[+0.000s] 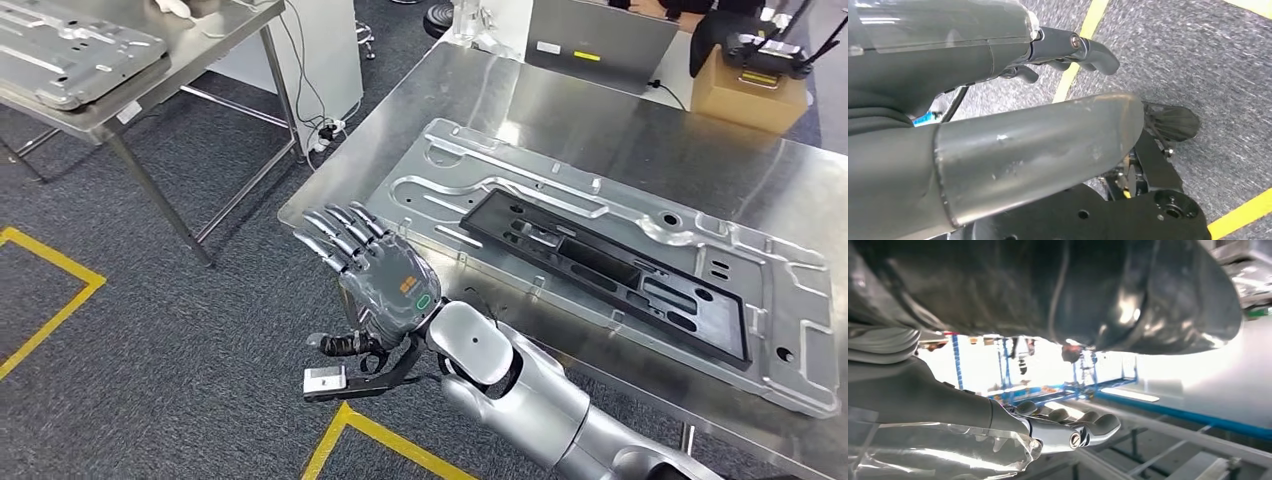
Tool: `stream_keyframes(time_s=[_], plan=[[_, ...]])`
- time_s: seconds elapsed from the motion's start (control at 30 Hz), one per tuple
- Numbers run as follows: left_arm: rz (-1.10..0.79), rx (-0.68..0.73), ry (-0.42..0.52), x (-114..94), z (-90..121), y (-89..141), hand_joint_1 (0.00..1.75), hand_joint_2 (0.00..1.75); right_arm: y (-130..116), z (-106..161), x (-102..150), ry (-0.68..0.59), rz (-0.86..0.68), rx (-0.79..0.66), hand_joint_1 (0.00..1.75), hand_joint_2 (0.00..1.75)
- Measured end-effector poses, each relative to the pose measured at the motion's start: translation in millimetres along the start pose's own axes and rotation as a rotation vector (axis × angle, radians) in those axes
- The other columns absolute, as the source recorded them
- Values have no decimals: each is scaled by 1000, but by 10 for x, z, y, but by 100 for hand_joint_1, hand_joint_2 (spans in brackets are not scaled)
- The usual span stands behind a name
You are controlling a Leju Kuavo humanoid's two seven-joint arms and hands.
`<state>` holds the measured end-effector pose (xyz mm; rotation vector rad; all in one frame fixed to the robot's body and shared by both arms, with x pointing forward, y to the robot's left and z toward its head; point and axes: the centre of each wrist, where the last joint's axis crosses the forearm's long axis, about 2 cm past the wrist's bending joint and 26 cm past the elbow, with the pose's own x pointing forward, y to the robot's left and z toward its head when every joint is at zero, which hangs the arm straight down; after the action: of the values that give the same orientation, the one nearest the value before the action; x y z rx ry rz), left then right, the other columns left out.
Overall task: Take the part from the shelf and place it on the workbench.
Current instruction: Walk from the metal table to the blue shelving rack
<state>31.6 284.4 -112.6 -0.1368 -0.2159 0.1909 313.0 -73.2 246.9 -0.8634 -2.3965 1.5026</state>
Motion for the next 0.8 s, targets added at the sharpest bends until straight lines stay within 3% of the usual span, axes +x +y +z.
stream_keyframes(time_s=[0.2, 0.5, 0.8], plan=[[-14, 4, 5, 0, 0, -2, 0, 0, 33, 45, 22, 1, -1, -5, 0, 0], [-35, 16, 3, -24, 2, -2, 0, 0, 153, 643, 38, 21, -5, -8, 0, 0], [-34, 38, 18, -21, 3, 14, 0, 0, 122, 806, 9, 9, -9, -8, 0, 0]])
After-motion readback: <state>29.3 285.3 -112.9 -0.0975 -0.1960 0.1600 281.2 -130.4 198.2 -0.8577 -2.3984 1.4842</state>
